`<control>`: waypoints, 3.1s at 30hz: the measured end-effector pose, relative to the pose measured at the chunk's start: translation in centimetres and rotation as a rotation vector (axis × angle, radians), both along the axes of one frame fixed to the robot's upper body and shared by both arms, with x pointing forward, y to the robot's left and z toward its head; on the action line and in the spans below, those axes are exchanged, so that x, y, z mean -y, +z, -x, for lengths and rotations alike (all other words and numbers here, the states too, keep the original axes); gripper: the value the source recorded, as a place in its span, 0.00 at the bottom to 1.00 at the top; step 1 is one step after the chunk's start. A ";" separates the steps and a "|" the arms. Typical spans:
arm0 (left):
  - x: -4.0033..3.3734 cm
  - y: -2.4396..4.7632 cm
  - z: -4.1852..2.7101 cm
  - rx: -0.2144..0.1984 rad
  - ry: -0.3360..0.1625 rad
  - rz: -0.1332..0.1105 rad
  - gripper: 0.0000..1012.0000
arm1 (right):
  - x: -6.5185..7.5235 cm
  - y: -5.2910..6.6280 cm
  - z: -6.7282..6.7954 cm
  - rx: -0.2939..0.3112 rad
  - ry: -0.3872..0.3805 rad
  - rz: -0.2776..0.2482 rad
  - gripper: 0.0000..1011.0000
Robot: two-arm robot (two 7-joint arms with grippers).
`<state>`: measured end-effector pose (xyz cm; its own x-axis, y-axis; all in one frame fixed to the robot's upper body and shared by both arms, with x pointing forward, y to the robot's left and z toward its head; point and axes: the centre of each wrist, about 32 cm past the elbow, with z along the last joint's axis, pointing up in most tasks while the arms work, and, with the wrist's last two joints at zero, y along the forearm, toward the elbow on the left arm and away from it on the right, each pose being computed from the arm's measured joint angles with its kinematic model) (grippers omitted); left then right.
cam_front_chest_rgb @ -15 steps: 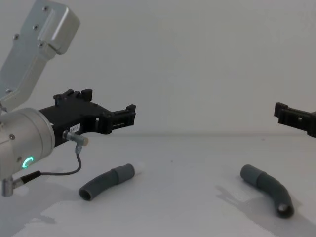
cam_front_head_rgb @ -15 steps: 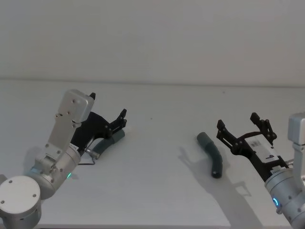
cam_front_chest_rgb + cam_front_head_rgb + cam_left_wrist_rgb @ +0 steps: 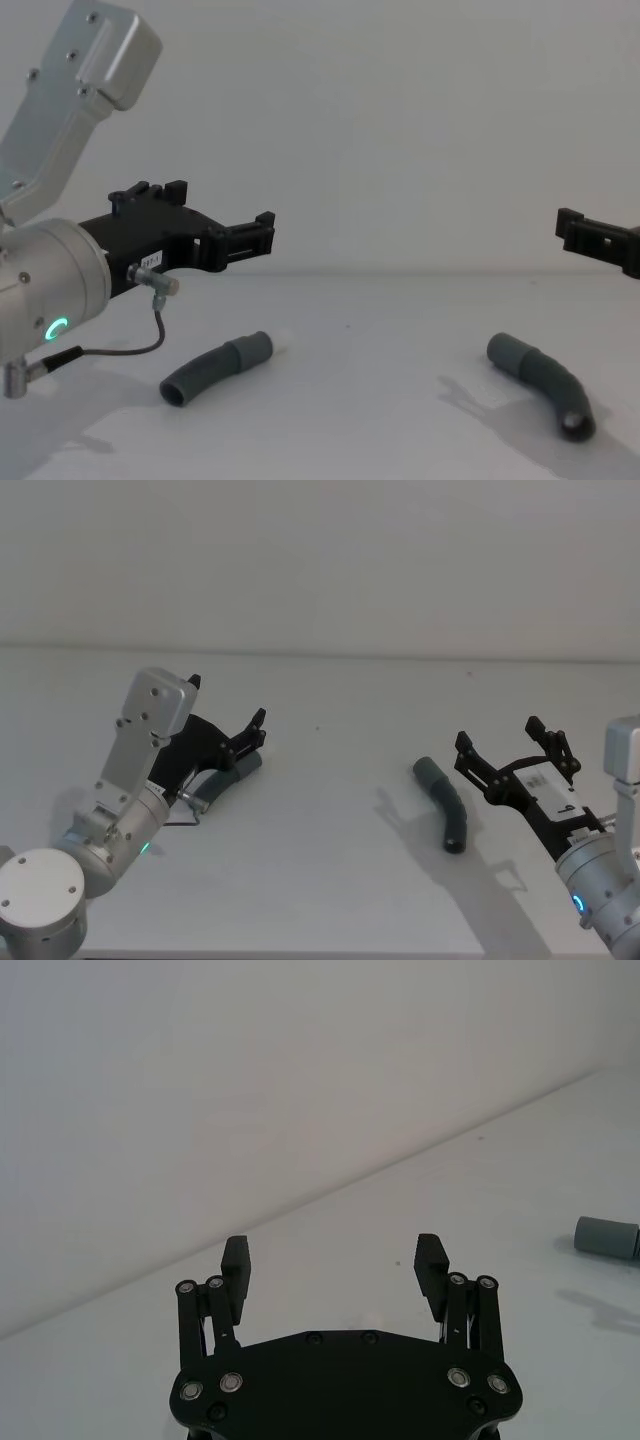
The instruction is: Use both hands to pick up one end of the pipe from the table, align the ends, and insert them.
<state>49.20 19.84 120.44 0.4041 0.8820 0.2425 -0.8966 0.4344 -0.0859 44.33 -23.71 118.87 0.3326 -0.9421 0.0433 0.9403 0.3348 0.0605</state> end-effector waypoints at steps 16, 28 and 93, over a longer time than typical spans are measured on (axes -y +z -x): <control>0.00 0.00 0.00 0.000 0.000 0.000 0.99 | 0.0 0.0 0.0 0.000 0.000 0.000 0.99; 0.00 0.00 0.00 0.000 0.000 0.000 0.99 | 0.0 0.0 0.0 0.000 0.000 0.000 0.99; -2.82 6.87 -3.36 -0.425 -0.098 -0.239 0.99 | 0.0 0.0 0.0 0.000 0.000 0.000 0.99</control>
<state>52.56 22.66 127.31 0.5890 0.7749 0.2294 -0.7850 0.4811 0.3904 44.33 -23.71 118.87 0.3326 -0.9421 0.0432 0.9404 0.3348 0.0604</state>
